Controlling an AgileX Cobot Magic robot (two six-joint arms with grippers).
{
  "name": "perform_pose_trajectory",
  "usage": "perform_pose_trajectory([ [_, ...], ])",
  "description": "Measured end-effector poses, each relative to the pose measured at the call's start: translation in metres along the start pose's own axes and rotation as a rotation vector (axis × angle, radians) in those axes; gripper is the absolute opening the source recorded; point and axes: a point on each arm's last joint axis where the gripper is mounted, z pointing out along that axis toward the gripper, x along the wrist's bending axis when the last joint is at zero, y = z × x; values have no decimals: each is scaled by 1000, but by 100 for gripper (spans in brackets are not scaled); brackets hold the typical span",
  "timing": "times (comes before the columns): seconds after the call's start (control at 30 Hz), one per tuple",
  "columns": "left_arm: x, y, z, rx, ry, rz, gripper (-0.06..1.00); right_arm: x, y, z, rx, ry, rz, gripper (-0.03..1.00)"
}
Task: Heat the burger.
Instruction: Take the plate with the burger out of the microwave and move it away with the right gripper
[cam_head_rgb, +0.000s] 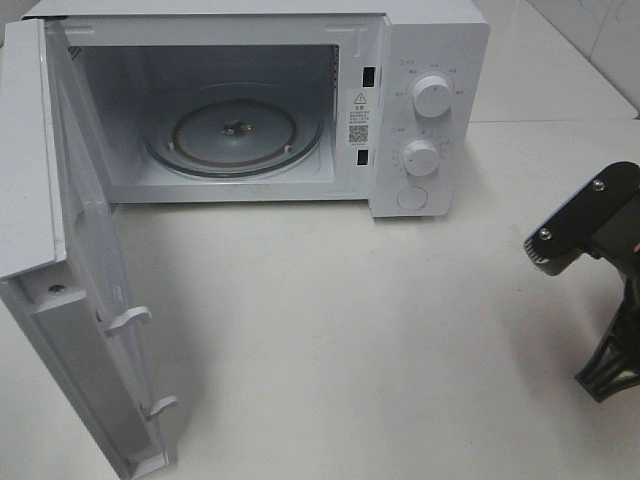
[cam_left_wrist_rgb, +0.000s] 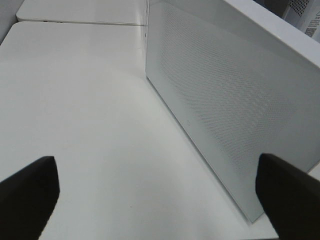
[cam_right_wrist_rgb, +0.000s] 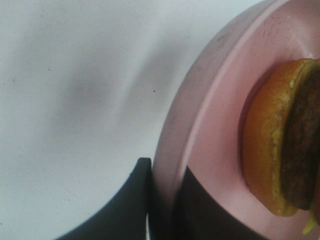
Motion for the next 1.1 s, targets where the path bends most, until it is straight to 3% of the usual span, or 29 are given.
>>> perform_pose_trajectory([
  [0.33,0,0,0,0,0,0,99,12,7,15,51,-42,199,10],
  [1.1,0,0,0,0,0,0,99,31,13,75,216,-8,220,10],
])
